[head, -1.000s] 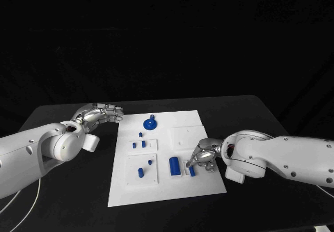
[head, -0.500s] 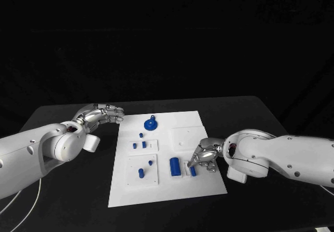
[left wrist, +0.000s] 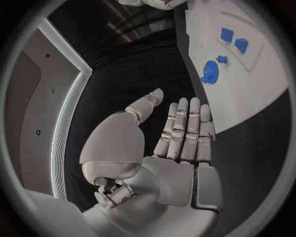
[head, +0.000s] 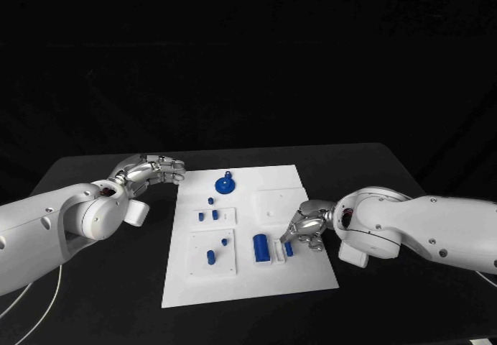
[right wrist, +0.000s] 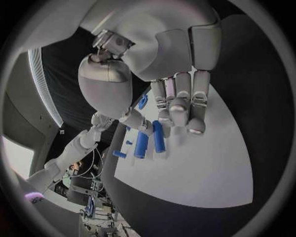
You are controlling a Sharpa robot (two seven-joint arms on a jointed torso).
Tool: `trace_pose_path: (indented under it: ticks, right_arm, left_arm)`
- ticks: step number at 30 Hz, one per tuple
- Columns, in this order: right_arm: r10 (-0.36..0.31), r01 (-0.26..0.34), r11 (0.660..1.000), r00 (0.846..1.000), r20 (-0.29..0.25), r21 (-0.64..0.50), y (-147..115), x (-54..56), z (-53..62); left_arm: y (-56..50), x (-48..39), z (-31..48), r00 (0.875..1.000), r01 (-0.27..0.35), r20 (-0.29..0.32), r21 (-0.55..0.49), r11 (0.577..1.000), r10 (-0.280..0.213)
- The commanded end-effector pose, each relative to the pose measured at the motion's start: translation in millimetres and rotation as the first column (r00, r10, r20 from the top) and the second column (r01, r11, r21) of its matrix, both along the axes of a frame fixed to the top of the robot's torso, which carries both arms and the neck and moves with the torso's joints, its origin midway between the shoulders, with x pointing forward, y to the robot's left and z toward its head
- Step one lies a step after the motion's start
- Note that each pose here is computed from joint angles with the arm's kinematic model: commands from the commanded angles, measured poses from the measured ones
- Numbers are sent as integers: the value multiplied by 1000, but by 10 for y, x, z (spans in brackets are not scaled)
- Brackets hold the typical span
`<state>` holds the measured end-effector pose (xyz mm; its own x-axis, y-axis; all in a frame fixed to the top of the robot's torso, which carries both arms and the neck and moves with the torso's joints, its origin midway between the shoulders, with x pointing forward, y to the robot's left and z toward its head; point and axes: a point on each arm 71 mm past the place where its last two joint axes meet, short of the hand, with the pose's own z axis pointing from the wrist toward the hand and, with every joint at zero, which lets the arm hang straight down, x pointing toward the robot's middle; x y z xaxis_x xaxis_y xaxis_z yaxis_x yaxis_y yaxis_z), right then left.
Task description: Assemble the parts on the task board
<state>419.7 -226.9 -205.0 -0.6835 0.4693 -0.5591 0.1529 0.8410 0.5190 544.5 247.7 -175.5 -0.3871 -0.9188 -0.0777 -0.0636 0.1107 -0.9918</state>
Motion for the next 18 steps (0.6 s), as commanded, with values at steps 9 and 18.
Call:
trace_pose_path:
  ticks: [9, 18]
  right_arm:
    - [1, -2, 1000, 999, -32, -14, 57, 4, -27]
    - [16, -17, 1000, 999, -43, -16, 137, 3, -35]
  left_arm:
    - [-15, -12, 3, 1000, 24, -4, 2, 1000, -24]
    - [-10, -15, 1, 1000, 26, -7, 4, 1000, -26]
